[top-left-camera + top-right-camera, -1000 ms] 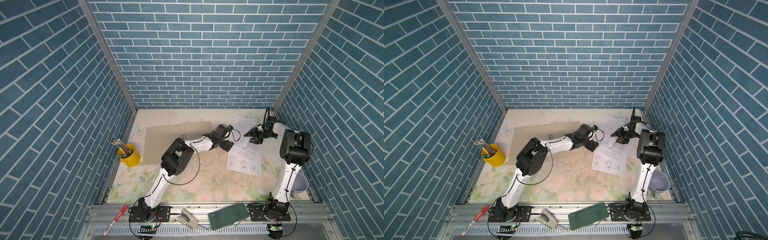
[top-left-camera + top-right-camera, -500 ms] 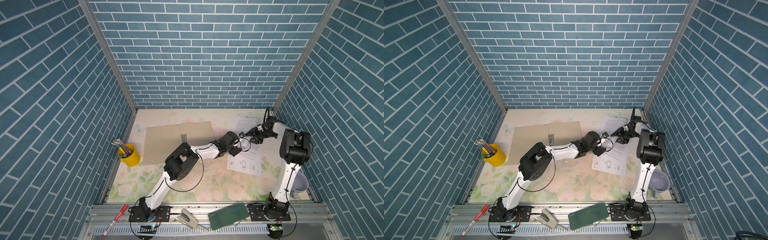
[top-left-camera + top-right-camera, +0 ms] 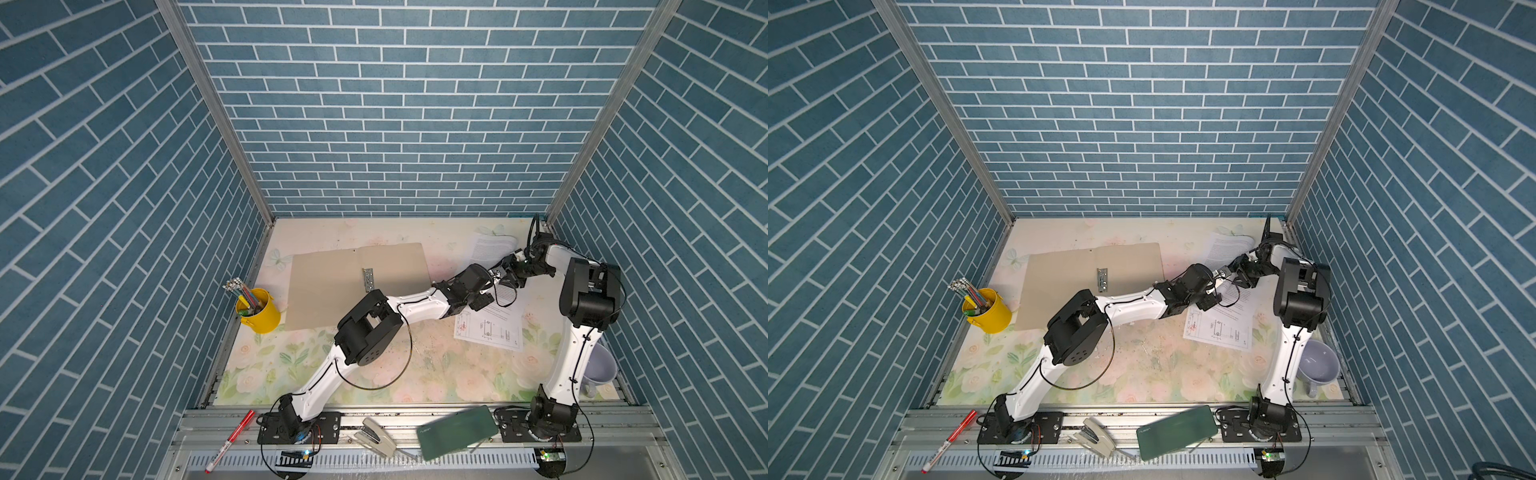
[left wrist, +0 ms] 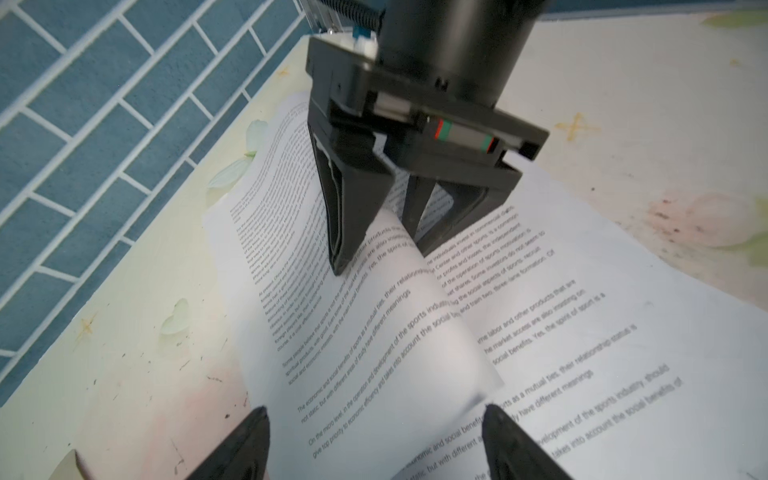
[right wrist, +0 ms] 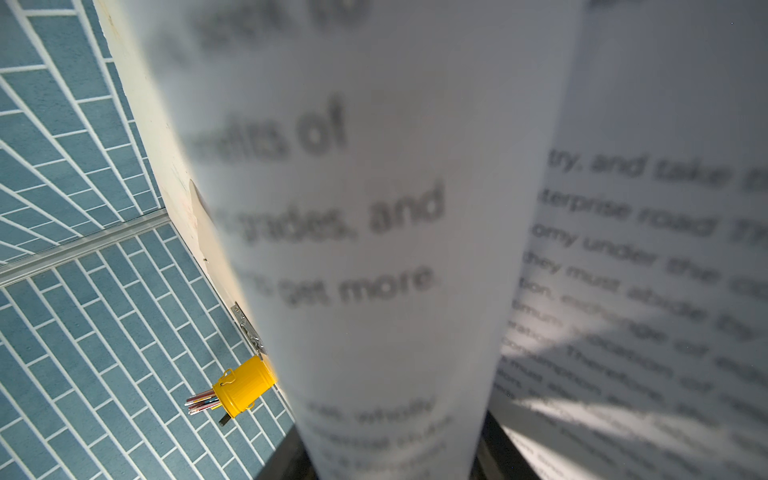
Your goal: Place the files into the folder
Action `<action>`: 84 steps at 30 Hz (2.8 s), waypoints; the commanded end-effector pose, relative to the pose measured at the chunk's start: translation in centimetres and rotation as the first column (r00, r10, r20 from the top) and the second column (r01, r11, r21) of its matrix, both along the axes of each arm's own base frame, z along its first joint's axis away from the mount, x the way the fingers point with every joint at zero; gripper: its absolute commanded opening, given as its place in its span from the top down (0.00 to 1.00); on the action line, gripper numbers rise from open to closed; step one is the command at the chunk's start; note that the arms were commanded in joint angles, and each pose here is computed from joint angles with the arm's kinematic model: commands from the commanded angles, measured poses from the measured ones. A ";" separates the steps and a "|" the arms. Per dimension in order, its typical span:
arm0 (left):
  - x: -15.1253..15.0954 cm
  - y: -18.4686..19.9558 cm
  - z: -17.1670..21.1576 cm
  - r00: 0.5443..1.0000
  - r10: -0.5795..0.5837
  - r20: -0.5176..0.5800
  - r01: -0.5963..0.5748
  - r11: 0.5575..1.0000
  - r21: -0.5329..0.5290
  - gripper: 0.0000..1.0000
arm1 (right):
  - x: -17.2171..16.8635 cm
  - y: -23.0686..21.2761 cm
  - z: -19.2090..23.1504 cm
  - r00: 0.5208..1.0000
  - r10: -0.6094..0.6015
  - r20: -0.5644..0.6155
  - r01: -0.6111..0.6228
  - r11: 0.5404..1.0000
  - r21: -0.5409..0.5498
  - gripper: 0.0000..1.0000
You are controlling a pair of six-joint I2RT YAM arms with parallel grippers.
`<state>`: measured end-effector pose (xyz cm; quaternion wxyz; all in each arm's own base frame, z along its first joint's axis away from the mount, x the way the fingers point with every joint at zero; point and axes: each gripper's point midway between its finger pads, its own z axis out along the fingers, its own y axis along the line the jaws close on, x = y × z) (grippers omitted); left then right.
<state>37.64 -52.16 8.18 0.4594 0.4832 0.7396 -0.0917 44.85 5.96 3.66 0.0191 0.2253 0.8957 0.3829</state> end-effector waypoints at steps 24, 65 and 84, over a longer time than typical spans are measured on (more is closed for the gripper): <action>-0.4 0.5 -2.2 0.996 0.088 -0.019 -0.085 0.991 0.101 0.26 | -1.1 -0.6 -2.3 0.997 0.013 -0.082 -0.016 0.999 -0.036 0.48; 0.7 -1.0 -3.4 0.972 0.213 0.099 -0.217 0.976 0.030 0.36 | -2.7 -0.2 -2.0 0.994 0.033 -0.106 -0.035 0.999 -0.016 0.49; 0.8 -1.4 -3.2 0.969 0.227 0.101 -0.228 0.974 -0.001 0.58 | -2.4 0.0 -1.3 0.994 0.041 -0.102 -0.041 0.999 0.003 0.49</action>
